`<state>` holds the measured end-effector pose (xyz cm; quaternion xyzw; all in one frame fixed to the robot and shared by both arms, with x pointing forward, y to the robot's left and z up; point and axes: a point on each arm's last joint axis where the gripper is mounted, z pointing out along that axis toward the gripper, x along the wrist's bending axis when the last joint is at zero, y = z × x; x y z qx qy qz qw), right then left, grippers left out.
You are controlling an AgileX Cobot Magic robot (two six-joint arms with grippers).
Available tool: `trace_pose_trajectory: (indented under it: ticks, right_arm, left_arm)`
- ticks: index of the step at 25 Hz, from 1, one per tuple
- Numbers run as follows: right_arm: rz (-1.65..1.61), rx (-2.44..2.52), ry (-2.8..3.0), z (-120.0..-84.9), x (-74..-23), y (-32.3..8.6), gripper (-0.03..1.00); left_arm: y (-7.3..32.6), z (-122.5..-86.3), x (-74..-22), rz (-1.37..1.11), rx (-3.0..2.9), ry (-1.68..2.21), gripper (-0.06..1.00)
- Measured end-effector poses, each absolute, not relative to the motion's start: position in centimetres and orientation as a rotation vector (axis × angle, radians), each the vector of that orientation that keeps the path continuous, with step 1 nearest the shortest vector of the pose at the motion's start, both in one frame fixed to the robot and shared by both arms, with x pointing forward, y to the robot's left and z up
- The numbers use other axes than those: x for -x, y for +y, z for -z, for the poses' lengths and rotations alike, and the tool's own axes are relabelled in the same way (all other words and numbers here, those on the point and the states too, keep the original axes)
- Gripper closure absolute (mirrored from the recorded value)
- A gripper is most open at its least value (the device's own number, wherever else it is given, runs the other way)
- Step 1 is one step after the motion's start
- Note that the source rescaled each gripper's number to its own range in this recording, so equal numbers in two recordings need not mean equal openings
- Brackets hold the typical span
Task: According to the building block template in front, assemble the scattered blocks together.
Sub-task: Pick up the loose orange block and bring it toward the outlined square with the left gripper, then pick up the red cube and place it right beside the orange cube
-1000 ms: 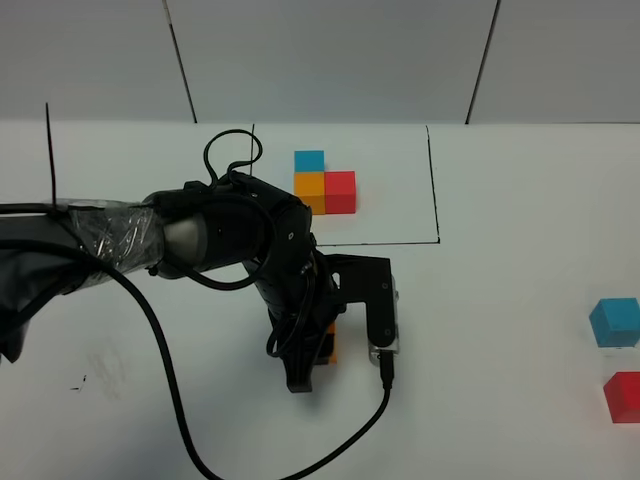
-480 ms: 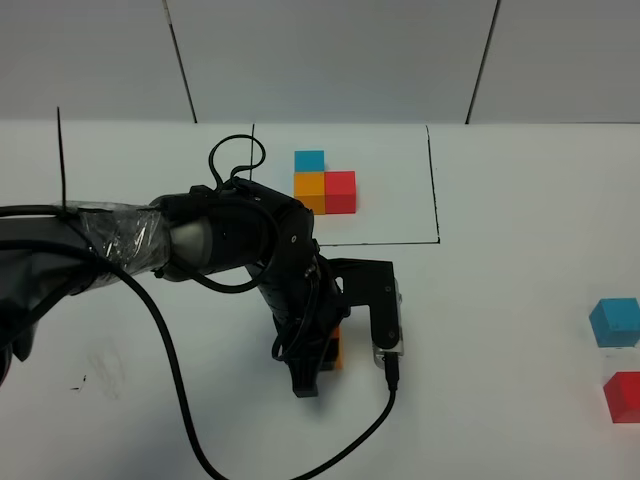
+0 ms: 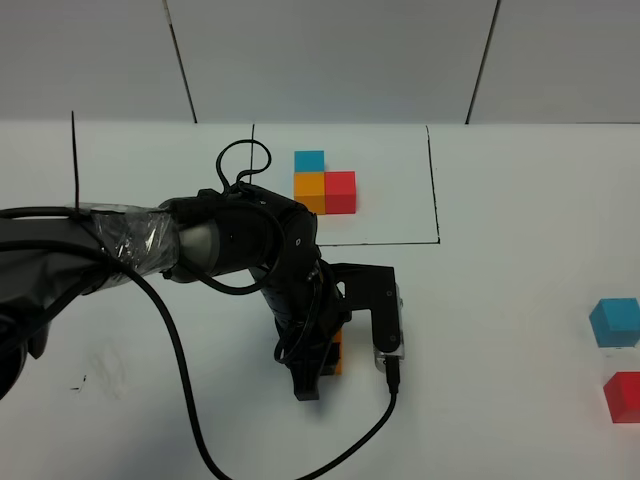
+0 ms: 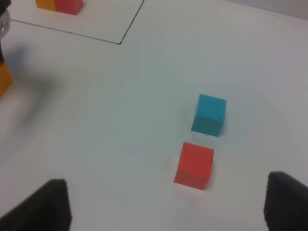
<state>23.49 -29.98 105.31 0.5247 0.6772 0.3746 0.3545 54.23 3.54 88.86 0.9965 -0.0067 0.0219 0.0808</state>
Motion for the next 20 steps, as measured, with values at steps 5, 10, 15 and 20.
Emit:
trace_pose_trajectory:
  ticks: [5,10,15,20]
  right_arm:
    - [-0.968,-1.356,1.750,-105.3,-23.5,-30.0,0.30]
    - [-0.968,-1.356,1.750,-105.3,-23.5,-30.0,0.30]
    - [-0.968,-1.356,1.750,-105.3,-23.5,-30.0,0.30]
    - [-0.968,-1.356,1.750,-105.3,-23.5,-30.0,0.30]
  left_arm:
    - [3.5,-88.9,-54.2,-0.060,-2.981,-0.022,0.89]
    - [3.3,-90.0,-54.2,-0.048,-2.982,-0.033,0.28]
    - [2.5,-95.8,-54.0,-0.212,-2.875,-0.069,-0.05]
    - [3.7,-103.6,-52.4,-0.394,-2.738,-0.082,-0.03]
